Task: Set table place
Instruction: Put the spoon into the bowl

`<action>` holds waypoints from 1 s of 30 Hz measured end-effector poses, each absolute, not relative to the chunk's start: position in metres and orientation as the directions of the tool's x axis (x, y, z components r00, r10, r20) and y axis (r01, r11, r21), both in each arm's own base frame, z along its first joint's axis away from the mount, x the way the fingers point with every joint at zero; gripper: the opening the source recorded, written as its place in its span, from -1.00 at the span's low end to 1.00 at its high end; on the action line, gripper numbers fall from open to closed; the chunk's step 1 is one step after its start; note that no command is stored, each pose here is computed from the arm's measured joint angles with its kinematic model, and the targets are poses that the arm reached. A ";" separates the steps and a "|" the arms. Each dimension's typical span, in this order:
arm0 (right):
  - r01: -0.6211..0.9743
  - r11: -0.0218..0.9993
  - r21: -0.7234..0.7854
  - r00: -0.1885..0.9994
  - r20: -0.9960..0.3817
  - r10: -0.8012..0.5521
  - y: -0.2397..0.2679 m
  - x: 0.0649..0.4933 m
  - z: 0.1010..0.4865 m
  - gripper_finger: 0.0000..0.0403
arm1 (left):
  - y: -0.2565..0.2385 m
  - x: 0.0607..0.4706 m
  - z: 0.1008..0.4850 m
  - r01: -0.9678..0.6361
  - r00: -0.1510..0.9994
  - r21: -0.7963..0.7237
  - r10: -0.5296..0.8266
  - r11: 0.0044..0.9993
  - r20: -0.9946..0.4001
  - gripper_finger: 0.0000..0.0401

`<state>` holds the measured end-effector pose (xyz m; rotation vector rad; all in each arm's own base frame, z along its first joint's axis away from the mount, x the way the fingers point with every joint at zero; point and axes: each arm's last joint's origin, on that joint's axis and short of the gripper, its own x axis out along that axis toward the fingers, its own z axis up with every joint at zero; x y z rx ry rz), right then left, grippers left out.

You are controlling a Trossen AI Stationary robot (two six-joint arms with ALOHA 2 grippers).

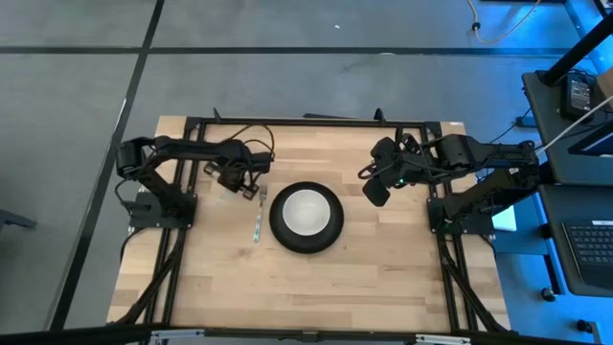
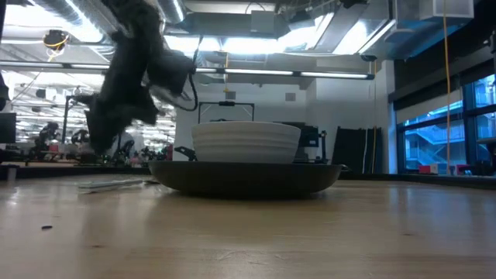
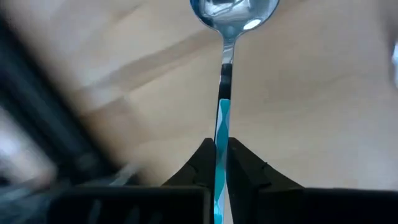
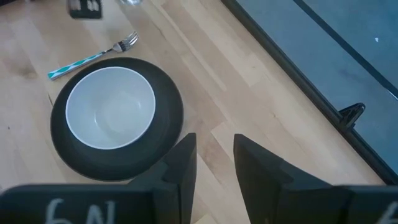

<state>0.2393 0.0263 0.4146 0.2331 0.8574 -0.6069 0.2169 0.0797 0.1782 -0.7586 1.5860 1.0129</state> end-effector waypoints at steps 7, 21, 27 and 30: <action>0.585 0.810 -0.048 0.499 -0.765 -0.406 0.026 0.239 0.415 -0.46 | 0.071 0.234 0.248 -0.782 -0.293 0.298 0.099 0.547 -0.951 -0.94; 0.555 0.828 -0.077 0.499 -0.765 -0.406 0.026 0.239 0.415 -0.46 | 0.016 0.262 0.362 -0.674 0.120 -0.019 0.084 0.739 -0.989 -0.93; 0.555 0.828 -0.077 0.499 -0.765 -0.406 0.026 0.239 0.415 -0.46 | -0.015 0.263 0.361 -0.507 0.126 -0.077 -0.014 0.859 -0.992 -0.93; 0.555 0.828 -0.078 0.500 -0.765 -0.406 0.026 0.239 0.415 -0.46 | -0.030 0.271 0.353 -0.402 0.097 -0.127 -0.095 0.907 -0.991 -0.93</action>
